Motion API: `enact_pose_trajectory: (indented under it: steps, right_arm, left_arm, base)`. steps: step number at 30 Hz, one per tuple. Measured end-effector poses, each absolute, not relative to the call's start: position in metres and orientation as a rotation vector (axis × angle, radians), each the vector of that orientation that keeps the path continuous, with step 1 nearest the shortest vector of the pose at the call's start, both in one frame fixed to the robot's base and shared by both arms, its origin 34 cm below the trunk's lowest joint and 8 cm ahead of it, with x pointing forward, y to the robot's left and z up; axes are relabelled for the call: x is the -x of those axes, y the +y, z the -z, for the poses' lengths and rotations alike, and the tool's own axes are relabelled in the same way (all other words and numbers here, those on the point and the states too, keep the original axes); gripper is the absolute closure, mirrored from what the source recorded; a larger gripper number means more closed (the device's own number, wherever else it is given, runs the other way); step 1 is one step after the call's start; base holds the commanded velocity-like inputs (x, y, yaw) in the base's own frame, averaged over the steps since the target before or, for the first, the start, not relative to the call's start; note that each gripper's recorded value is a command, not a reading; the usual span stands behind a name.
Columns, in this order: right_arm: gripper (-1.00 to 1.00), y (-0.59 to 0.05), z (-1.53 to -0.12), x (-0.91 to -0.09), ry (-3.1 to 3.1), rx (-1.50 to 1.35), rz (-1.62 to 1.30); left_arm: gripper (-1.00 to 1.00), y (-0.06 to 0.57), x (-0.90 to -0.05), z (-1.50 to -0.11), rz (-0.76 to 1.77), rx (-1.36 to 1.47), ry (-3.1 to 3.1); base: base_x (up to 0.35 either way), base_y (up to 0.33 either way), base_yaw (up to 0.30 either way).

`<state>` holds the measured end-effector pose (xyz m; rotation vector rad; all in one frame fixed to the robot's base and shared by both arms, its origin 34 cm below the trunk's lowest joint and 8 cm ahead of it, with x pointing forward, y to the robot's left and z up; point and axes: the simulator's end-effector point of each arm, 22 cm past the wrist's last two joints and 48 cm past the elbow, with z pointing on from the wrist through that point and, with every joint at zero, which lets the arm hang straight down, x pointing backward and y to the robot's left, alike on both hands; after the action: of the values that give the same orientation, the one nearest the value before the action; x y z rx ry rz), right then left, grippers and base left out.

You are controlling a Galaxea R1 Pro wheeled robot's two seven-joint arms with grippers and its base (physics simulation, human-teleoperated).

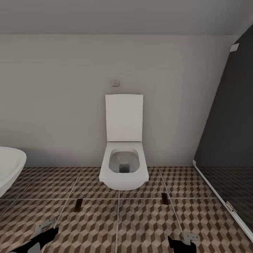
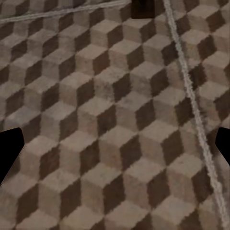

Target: Take the four mousetraps from the cabinet in the bathroom and place them on the bathroom floor. Make sure all four end up on the same floor surface, and ensure that at least two of them are either under or directly next to the same bathroom sink.

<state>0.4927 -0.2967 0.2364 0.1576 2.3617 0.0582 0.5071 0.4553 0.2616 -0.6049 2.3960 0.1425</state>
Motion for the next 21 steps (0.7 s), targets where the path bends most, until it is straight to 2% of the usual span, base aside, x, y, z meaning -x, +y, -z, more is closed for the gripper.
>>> enact_pose_trajectory:
  steps: [21]
  right_arm:
    - [-1.00, -0.297, -0.275, -0.514, 2.276, -0.152, -0.064]
  left_arm:
    - [-1.00, 0.454, -0.527, -0.301, -0.112, 0.599, 2.314]
  base:
    - [0.000, 0.000, 0.000]
